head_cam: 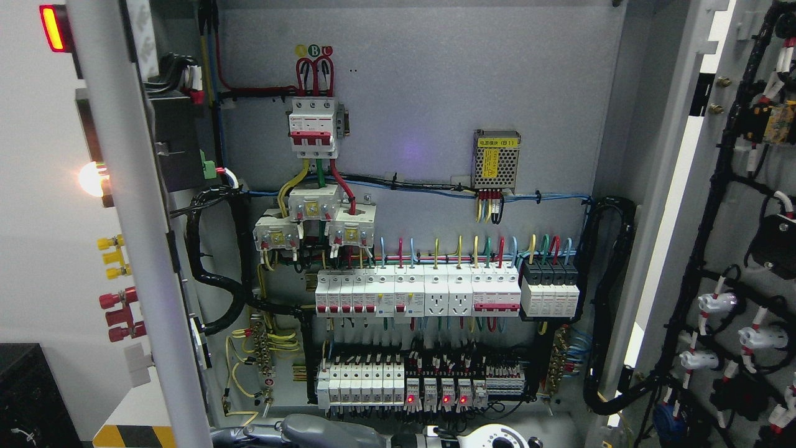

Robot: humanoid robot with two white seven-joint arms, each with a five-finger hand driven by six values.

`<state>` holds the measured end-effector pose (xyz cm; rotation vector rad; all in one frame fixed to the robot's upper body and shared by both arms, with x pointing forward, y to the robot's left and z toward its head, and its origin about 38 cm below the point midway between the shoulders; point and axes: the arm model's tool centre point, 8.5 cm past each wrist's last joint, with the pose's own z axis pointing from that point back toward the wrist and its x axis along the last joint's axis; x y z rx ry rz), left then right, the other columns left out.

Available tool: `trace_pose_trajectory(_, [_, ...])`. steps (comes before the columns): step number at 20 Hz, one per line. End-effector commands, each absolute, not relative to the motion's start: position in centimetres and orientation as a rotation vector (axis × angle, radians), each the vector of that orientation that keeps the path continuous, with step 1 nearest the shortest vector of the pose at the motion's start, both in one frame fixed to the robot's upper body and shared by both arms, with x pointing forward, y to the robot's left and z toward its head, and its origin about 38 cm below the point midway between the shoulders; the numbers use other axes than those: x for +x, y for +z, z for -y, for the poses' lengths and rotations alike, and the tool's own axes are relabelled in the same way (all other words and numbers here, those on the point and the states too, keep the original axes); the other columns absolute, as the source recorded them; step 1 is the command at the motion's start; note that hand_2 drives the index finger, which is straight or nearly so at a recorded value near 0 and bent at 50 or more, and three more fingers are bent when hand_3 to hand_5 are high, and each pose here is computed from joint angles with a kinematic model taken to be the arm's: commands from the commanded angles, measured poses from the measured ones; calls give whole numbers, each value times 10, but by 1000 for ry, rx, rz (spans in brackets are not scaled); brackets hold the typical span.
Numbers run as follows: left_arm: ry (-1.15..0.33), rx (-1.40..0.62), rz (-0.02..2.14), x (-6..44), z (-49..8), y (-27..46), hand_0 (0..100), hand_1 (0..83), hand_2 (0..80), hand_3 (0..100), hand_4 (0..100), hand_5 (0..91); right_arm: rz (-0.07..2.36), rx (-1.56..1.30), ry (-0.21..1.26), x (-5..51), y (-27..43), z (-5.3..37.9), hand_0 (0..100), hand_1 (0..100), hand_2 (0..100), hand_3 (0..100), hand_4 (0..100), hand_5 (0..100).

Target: Open door with both hands

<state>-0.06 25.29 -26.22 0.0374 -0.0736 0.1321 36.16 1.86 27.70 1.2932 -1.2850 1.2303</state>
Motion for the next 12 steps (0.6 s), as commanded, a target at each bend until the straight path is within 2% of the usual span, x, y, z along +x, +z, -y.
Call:
trace_pose_trajectory(1, [133, 39, 62, -8, -253, -262, 0, 0, 0, 0, 0, 0, 1257, 1351, 1240, 353, 278, -47, 0, 0, 0, 0, 0, 0])
trace_pose_trajectory(12, [133, 39, 60, -9, -253, -262, 0, 0, 0, 0, 0, 0, 1226, 1385, 1252, 347, 288, -67, 0, 0, 0, 0, 0, 0])
